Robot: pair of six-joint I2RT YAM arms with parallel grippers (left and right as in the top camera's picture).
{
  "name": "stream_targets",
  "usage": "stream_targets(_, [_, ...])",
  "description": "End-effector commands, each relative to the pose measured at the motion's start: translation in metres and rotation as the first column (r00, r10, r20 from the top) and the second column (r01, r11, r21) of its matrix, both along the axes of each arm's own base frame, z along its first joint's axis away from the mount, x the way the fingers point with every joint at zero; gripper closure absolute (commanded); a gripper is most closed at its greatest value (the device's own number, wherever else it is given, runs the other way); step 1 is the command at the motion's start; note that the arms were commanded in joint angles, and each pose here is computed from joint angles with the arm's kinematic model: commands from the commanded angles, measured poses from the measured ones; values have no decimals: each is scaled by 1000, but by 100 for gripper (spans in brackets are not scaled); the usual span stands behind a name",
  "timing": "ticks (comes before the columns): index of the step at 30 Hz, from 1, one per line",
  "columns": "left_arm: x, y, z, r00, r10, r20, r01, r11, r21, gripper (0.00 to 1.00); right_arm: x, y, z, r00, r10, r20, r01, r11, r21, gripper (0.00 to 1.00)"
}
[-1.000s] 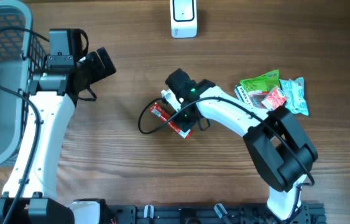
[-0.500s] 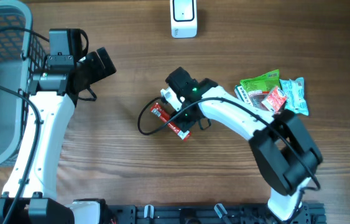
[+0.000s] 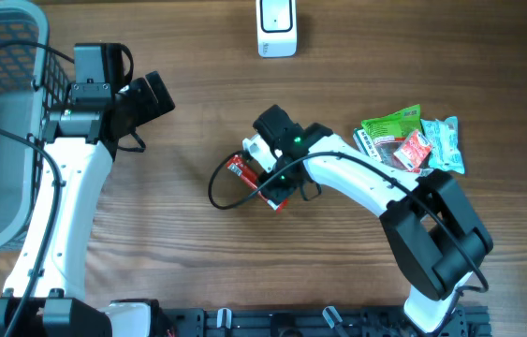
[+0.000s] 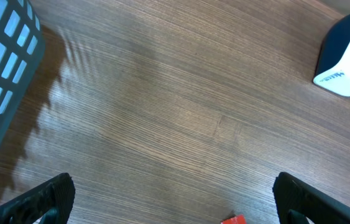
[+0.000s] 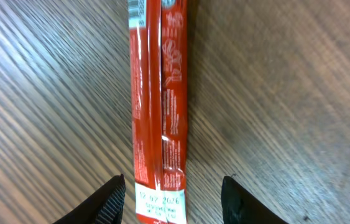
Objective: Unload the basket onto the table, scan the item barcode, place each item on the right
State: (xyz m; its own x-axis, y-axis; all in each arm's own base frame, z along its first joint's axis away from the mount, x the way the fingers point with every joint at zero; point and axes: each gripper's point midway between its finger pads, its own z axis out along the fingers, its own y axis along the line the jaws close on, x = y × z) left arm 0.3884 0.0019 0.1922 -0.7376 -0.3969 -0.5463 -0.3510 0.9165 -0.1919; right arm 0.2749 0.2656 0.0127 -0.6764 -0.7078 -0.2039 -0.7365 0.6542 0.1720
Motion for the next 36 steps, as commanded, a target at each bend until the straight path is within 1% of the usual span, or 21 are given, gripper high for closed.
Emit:
stream_targets(1, [2,4,1,1000,4,3,-4,1000,17,0,-8,-8,-14,1000,29,-10,-29,999,-25,50])
stream_targets(7, [2,4,1,1000,4,3,-4,1000,17,0,-14,-4,-21,995,95,35,-93,994,-58,50])
stream_targets(10, [2,4,1,1000,4,3,-4,1000,17,0,-7,-8,-23,991,88,99,-75,989,-125,50])
stream_targets(12, [2,4,1,1000,3,2,-3,1000,18,0,-3,-8,-22,988,90,123,-73,988,-137,50])
stream_targets(17, [2,4,1,1000,3,3,-3,1000,18,0,-3,-7,-22,990,71,123,-55,990,-133,56])
stream_targets(22, [2,4,1,1000,4,3,-4,1000,17,0,-10,-13,-33,991,72,115,-56,989,-138,54])
stream_targets(23, [2,4,1,1000,4,3,-4,1000,17,0,-11,-14,-35,991,73,113,-57,989,-140,56])
stream_targets(24, [2,4,1,1000,4,3,-4,1000,17,0,-12,-15,-36,991,73,111,-57,988,-141,67])
stream_targets(25, [2,4,1,1000,3,3,-3,1000,18,0,-13,-15,-36,992,72,106,-57,988,-141,86])
stream_targets(26, [2,4,1,1000,3,3,-3,1000,18,0,-14,-14,-34,992,69,102,-55,989,-135,94])
stream_targets(27, [2,4,1,1000,3,3,-3,1000,18,0,-15,-13,-31,993,67,96,-55,990,-127,96])
stream_targets(32, [2,4,1,1000,3,3,-3,1000,18,0,-13,-3,3,990,49,134,-43,998,-45,96])
stream_targets(36, [2,4,1,1000,4,3,-4,1000,17,0,-19,-4,58,979,44,198,-51,998,31,96])
